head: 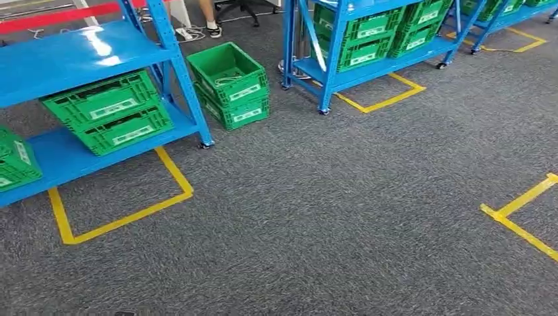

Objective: Take the parts from the cabinet and place them on the table.

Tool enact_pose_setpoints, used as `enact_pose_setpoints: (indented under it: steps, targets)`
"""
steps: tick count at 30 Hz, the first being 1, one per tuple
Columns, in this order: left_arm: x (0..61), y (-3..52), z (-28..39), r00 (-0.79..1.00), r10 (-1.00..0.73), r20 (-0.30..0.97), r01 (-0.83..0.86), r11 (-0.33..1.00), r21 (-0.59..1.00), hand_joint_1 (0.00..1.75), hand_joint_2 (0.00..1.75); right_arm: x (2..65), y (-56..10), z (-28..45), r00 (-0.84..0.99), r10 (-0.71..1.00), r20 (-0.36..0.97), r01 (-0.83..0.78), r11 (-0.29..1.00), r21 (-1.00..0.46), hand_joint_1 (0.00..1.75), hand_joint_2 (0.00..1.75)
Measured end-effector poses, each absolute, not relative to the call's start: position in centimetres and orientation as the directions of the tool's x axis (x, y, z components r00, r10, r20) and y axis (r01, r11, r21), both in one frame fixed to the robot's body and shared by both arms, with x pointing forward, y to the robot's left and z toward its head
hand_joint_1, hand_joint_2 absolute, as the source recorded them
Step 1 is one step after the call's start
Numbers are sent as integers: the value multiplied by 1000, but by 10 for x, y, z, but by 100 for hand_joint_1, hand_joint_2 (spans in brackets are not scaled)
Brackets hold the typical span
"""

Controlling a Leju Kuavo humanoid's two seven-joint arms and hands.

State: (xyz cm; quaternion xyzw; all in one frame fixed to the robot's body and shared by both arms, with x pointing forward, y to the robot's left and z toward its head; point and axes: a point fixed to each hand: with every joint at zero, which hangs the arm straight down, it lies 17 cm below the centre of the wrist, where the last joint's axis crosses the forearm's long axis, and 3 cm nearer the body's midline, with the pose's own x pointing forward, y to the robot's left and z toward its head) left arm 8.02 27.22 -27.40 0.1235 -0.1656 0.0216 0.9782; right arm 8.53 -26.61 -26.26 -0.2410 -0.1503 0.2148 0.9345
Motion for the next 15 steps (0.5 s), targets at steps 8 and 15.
enact_pose_setpoints:
  steps: [8,15]
  targets:
    - [81,274,-274,945,2,328,-85,967,239,0,0,81,-264,-264,858,484,171,-344,790,-507,0,0]
    - [76,276,-275,948,3,319,-85,966,243,0,0,85,-262,-263,852,494,175,-353,787,-506,0,0]
